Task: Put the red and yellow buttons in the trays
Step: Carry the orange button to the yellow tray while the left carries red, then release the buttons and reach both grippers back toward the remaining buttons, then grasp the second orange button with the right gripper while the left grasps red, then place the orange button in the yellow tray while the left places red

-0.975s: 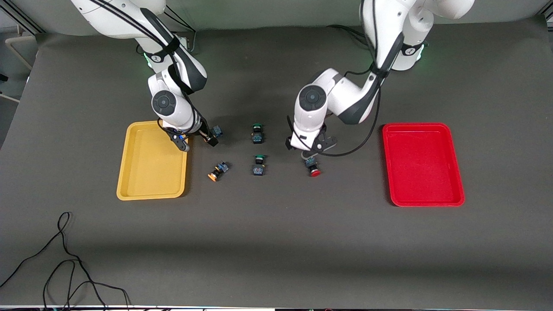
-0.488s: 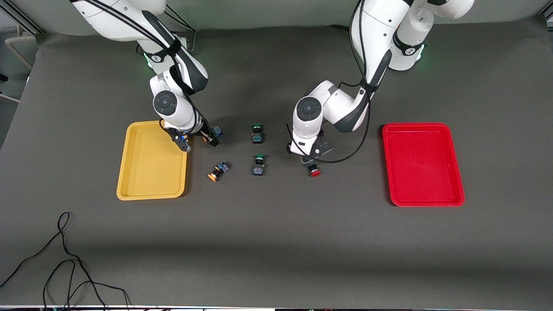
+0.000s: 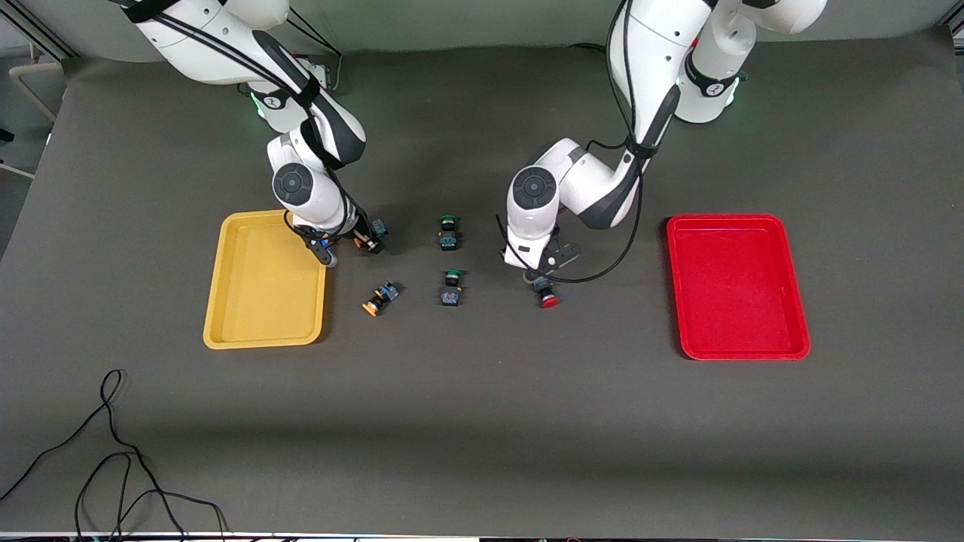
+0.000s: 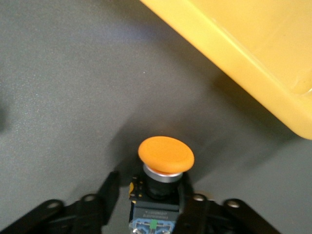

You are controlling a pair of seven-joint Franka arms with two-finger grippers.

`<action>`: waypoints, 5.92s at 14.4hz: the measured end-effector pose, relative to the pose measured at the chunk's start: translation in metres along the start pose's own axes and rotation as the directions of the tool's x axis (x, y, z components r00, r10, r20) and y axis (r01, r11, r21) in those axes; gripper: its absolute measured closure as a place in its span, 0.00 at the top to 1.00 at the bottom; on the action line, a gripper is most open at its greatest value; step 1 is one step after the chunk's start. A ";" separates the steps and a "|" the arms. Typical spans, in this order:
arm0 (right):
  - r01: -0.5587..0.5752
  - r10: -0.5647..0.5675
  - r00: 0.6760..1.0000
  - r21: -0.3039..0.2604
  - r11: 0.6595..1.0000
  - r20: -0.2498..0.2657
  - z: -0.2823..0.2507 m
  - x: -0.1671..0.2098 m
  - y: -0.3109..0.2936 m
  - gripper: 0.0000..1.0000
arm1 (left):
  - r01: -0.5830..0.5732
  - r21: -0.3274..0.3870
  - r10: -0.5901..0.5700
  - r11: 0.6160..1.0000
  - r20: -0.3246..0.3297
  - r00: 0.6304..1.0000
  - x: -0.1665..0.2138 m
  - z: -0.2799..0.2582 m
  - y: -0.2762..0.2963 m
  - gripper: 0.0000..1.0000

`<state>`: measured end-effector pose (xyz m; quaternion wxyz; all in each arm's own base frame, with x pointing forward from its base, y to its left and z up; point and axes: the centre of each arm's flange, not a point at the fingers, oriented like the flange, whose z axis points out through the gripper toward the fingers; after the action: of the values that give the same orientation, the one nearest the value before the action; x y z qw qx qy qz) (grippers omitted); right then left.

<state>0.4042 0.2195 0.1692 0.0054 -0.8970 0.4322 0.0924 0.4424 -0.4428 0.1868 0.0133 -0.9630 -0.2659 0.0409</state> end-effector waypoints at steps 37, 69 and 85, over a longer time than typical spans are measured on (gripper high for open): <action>0.285 -0.284 0.954 0.007 0.958 0.100 -0.059 0.207 0.110 0.95 | -0.591 0.033 0.589 0.806 0.043 0.807 0.310 -0.129 -0.280 1.00; 0.274 -0.274 0.962 0.019 0.961 0.009 -0.025 0.047 -0.130 0.97 | -0.196 -0.025 0.197 0.980 0.010 0.980 0.109 -0.011 0.019 0.33; 0.288 -0.290 0.956 -0.049 0.956 -0.044 -0.185 0.132 -0.072 0.33 | -0.435 0.048 0.424 0.899 0.152 0.893 0.254 -0.190 -0.131 0.33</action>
<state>0.5705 0.1463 0.3239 -0.0112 -0.9525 0.2945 0.0768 0.6088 -0.2013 0.3639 0.0246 -0.9915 -0.0447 0.1197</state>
